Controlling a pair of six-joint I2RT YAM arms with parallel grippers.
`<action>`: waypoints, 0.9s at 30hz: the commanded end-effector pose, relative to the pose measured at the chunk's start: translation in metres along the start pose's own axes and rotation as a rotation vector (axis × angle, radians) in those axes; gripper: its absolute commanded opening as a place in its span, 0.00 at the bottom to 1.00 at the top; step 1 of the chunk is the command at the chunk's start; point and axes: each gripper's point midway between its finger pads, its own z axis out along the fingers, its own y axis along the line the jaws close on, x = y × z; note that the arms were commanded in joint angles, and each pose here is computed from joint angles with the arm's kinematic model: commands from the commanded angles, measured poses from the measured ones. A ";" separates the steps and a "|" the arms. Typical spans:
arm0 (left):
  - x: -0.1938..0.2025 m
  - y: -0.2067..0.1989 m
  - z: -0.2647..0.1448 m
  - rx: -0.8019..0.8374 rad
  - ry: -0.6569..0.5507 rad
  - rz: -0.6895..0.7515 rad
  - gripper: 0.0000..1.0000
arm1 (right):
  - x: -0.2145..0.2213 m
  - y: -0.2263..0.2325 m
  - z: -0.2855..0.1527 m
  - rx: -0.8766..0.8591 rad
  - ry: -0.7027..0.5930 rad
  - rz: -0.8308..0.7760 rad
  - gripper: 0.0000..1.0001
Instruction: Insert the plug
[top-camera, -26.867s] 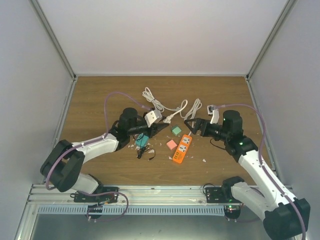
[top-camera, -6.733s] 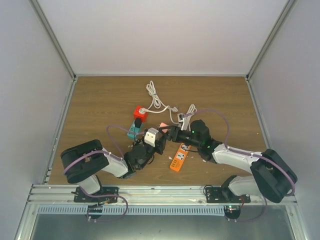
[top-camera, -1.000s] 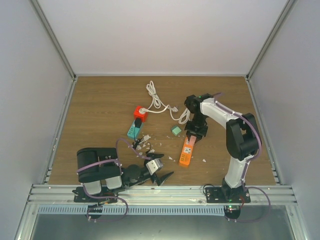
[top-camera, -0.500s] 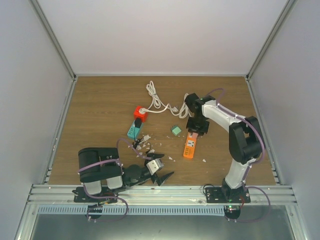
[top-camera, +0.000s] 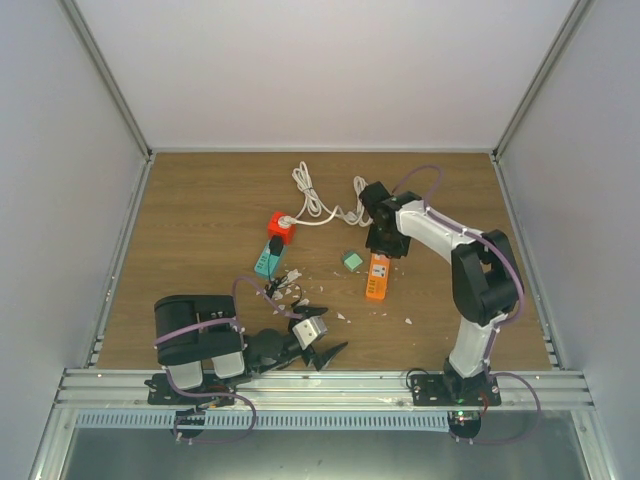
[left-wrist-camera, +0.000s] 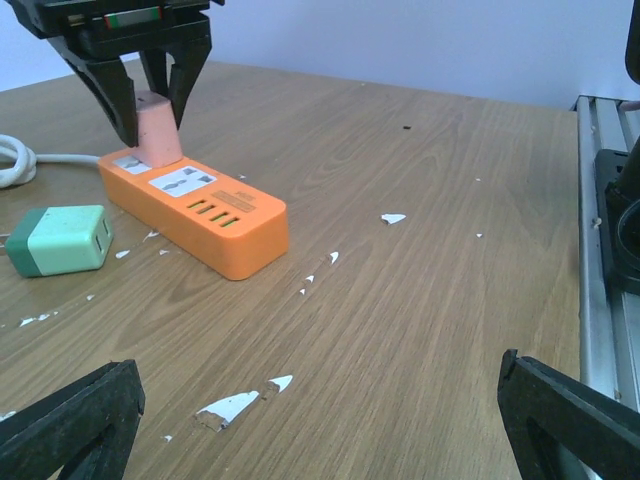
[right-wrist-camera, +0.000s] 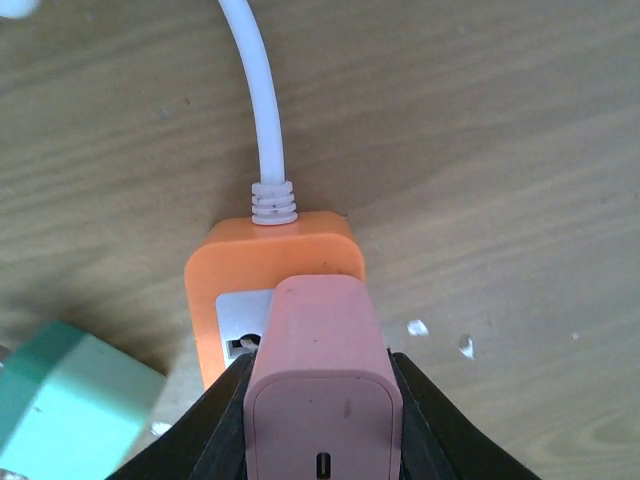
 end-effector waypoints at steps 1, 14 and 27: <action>-0.015 0.004 -0.003 -0.029 -0.054 0.010 0.99 | -0.022 0.018 0.031 -0.022 -0.076 0.039 0.00; -0.014 0.003 -0.003 -0.023 -0.054 0.006 0.99 | 0.033 -0.001 0.071 -0.004 0.081 0.015 0.00; -0.012 0.004 -0.002 -0.030 -0.048 0.010 0.99 | 0.016 0.025 0.052 -0.051 0.131 -0.132 0.16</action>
